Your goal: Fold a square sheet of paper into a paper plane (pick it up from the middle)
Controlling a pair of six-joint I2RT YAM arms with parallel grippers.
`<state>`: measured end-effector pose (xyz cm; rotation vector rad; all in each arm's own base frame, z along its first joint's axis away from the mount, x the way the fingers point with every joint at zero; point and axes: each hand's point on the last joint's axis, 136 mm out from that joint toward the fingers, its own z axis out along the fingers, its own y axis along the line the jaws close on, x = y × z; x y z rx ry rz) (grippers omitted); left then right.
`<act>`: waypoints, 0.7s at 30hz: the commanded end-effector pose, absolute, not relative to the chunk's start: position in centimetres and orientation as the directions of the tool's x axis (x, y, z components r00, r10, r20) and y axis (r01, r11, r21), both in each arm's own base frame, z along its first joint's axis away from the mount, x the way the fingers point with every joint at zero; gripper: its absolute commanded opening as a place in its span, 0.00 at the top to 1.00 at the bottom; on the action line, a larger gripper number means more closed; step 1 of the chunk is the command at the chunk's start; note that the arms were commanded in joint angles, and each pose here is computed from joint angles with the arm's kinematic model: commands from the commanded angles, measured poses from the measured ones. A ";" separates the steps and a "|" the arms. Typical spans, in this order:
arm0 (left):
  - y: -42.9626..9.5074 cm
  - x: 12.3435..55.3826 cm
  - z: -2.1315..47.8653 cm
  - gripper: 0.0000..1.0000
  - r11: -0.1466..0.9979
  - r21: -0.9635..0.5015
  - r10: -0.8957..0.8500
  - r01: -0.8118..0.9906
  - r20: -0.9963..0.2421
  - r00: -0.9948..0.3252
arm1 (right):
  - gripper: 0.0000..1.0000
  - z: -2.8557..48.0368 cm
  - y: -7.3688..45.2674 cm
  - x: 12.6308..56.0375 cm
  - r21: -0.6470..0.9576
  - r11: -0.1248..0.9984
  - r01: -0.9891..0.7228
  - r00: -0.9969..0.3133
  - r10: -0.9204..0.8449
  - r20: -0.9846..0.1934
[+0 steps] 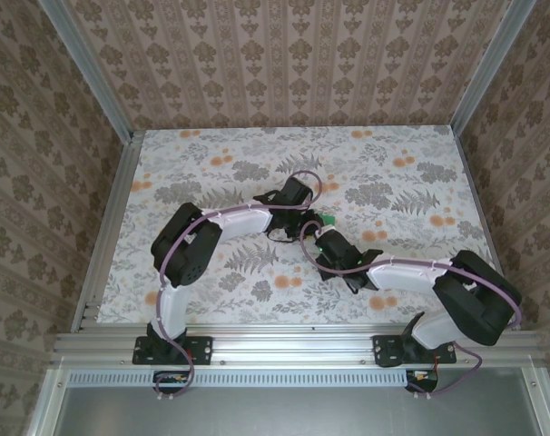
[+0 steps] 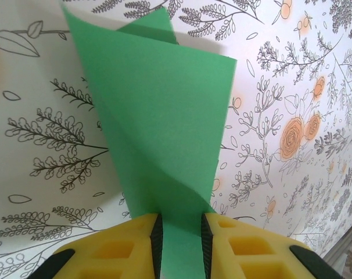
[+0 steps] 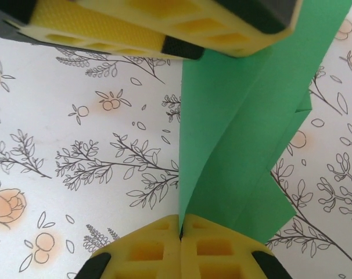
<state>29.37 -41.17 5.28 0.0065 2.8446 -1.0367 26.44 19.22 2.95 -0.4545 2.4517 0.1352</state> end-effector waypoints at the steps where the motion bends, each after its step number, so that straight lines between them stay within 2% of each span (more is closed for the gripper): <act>1: -40.9 29.8 7.8 0.72 0.750 -0.657 -0.042 0.069 -0.151 -0.988 | 1.00 3.3 20.0 26.1 0.069 0.928 -0.365 -0.739 -0.244 -0.628; 8: -38.5 29.6 9.8 0.65 0.758 -0.650 -0.089 0.063 -0.198 -0.976 | 1.00 4.2 22.5 25.4 0.352 0.848 -0.397 -0.758 -0.086 -0.647; 12: -37.1 29.1 10.0 0.62 0.766 -0.641 -0.116 0.046 -0.209 -0.971 | 1.00 4.6 23.5 25.1 0.462 0.786 -0.411 -0.761 -0.017 -0.649; 21: -36.8 27.5 9.5 0.63 0.770 -0.637 -0.109 0.045 -0.201 -0.973 | 1.00 3.0 22.2 24.9 0.553 0.783 -0.283 -0.820 0.101 -0.563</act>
